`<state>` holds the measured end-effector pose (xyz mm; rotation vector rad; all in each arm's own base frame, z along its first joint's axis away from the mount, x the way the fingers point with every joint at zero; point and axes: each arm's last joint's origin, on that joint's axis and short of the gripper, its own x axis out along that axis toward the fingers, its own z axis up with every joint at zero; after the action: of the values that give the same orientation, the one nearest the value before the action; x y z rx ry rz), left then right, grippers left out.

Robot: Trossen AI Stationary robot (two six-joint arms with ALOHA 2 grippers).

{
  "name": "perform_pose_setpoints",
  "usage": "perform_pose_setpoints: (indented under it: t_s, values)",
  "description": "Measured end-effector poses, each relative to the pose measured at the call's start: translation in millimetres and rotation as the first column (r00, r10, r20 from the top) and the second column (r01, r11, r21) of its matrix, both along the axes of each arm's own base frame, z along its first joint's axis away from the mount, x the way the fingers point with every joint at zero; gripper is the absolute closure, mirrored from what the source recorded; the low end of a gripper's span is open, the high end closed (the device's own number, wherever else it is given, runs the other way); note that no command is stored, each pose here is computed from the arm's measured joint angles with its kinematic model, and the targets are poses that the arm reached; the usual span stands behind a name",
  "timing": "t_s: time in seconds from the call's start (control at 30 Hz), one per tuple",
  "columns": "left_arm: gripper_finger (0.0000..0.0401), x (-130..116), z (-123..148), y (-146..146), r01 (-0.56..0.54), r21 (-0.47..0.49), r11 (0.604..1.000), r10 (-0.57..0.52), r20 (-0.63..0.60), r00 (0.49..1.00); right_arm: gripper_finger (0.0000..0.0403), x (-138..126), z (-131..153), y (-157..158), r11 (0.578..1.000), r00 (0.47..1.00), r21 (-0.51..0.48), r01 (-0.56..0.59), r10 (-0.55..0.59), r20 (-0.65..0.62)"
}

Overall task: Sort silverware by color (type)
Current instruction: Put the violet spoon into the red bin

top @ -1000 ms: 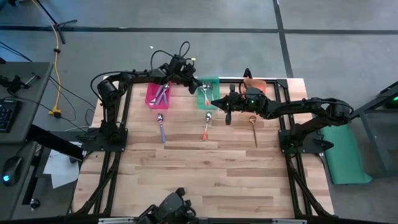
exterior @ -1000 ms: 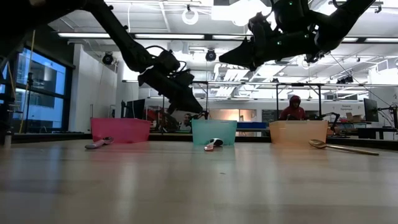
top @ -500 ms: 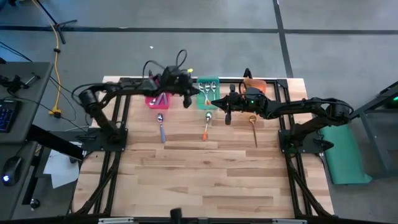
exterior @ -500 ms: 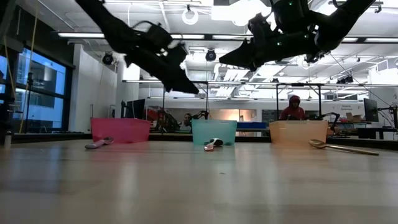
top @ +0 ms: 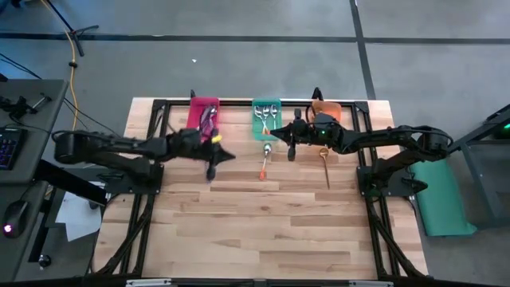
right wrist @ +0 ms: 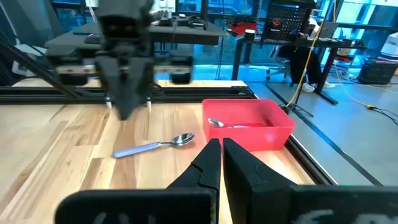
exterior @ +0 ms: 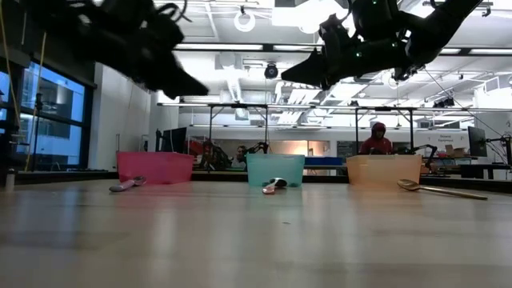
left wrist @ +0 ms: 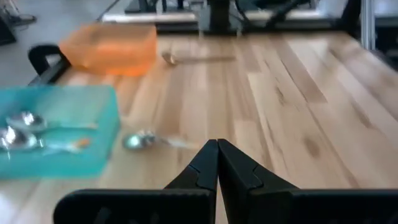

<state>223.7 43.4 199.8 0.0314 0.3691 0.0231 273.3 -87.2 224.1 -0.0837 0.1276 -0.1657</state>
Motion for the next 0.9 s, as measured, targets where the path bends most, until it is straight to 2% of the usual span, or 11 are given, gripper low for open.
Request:
perform_pose_setpoints:
  t_s: [0.1,0.2,0.3,0.5,0.57,0.7,0.9]
  values:
    - [0.04,-12.5,-7.2,-19.9,-0.047,0.003,0.999,0.047,-0.083,0.995,0.0402,0.0,0.4,-0.1,1.0,1.0,-0.001,0.001,-0.001,0.004]
    - [0.04,-23.1,-15.9,-32.7,-0.154,-0.011,0.988,0.149,-0.189,0.971,0.0402,0.0,0.4,-0.1,1.0,1.0,-0.001,0.001,-0.001,0.004]
    - [0.0391,-31.5,-24.3,-40.3,-0.286,-0.035,0.958,0.265,-0.284,0.921,0.0402,0.0,0.3,-0.1,1.0,1.0,-0.001,0.0,0.0,0.003]
    - [0.0346,-49.8,-41.4,-49.7,-0.382,-0.054,0.923,0.305,-0.502,0.809,0.0402,0.0,0.3,-0.1,1.0,1.0,0.001,0.001,-0.001,0.003]
    - [0.0327,-54.0,-44.1,-49.9,-0.441,-0.059,0.895,0.345,-0.535,0.771,0.0402,0.0,0.3,-0.1,1.0,1.0,0.0,0.001,-0.001,0.004]
    - [0.029,-56.6,-46.6,-45.7,-0.576,-0.072,0.814,0.454,-0.542,0.708,0.0402,0.0,0.2,-0.1,1.0,1.0,0.002,0.001,-0.001,0.004]
    - [0.0253,-56.7,-51.5,-29.4,-0.646,-0.052,0.762,0.505,-0.576,0.643,0.0402,0.0,0.1,-0.1,1.0,1.0,0.01,0.001,-0.001,0.003]
